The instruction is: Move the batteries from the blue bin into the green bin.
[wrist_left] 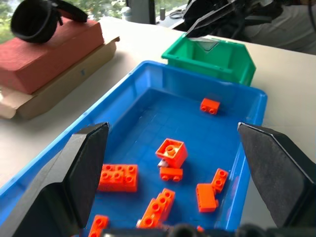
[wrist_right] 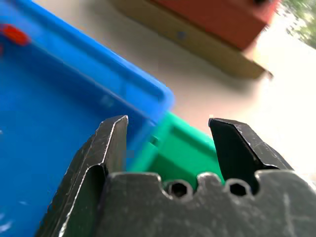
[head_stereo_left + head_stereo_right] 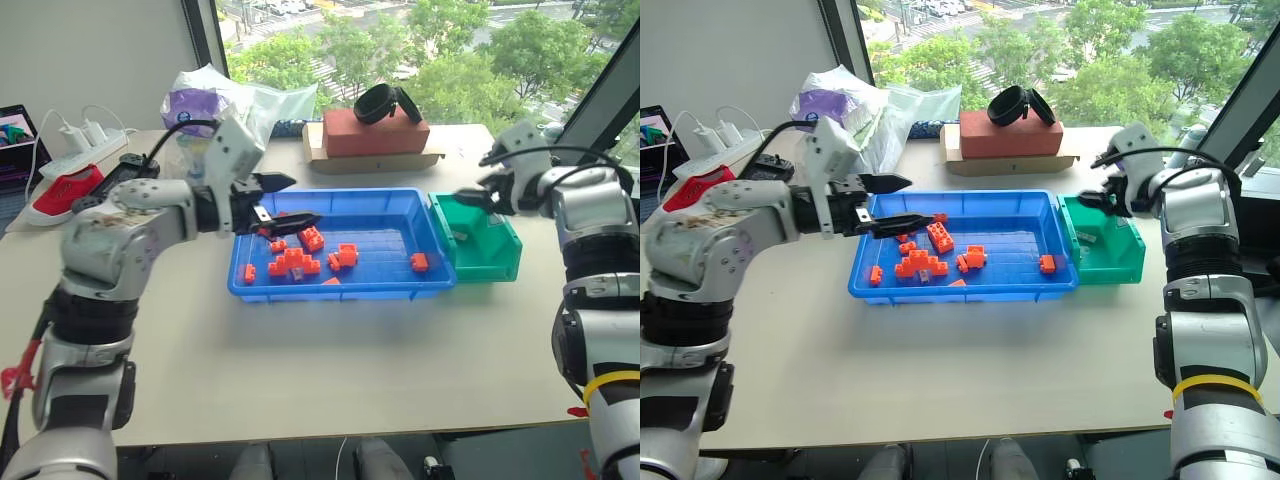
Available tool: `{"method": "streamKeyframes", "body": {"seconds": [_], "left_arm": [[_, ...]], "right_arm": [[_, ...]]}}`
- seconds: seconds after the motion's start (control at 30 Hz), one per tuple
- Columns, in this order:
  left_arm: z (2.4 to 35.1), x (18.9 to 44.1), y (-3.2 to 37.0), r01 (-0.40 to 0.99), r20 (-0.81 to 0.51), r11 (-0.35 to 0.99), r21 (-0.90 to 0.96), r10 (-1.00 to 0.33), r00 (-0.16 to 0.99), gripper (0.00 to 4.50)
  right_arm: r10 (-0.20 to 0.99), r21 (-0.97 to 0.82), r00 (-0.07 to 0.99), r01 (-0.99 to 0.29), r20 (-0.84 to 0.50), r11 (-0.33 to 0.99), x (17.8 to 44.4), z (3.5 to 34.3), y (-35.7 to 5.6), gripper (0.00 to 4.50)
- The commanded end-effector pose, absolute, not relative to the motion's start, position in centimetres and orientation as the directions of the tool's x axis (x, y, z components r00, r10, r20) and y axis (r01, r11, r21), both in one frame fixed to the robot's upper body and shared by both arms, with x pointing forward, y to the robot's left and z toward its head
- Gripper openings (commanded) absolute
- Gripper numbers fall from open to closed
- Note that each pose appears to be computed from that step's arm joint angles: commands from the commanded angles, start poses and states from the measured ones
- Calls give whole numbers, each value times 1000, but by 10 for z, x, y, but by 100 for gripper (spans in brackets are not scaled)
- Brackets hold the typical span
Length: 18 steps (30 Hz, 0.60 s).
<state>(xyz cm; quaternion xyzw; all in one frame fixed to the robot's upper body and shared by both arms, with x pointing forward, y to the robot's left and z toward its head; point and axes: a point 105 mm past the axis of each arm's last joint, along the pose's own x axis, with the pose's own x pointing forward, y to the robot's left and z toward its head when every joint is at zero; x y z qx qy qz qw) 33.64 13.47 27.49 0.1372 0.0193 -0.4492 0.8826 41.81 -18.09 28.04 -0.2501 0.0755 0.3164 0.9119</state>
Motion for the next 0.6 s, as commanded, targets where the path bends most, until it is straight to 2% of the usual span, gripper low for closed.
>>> {"method": "streamKeyframes", "body": {"seconds": [0.03, 0.13, 0.27, 0.47, 0.6], "left_arm": [[279, 324, 157, 767, -162, 588, 257, -756, 635, 450], [276, 314, 163, 770, -175, 586, 251, -755, 632, 450], [275, 307, 169, 752, -181, 607, 256, -734, 654, 450], [277, 300, 170, 734, -174, 627, 260, -717, 675, 450], [279, 296, 169, 729, -171, 632, 264, -713, 680, 450]], "right_arm": [[686, -404, 634, -767, -356, 499, 396, 270, -133, 312], [718, -384, 546, -832, -431, 401, 387, 246, -114, 312], [738, -337, 474, -877, -481, 343, 388, 219, -95, 312], [740, -316, 441, -895, -508, 316, 401, 195, -79, 312], [722, -339, 494, -867, -485, 366, 420, 194, -73, 312]]}}
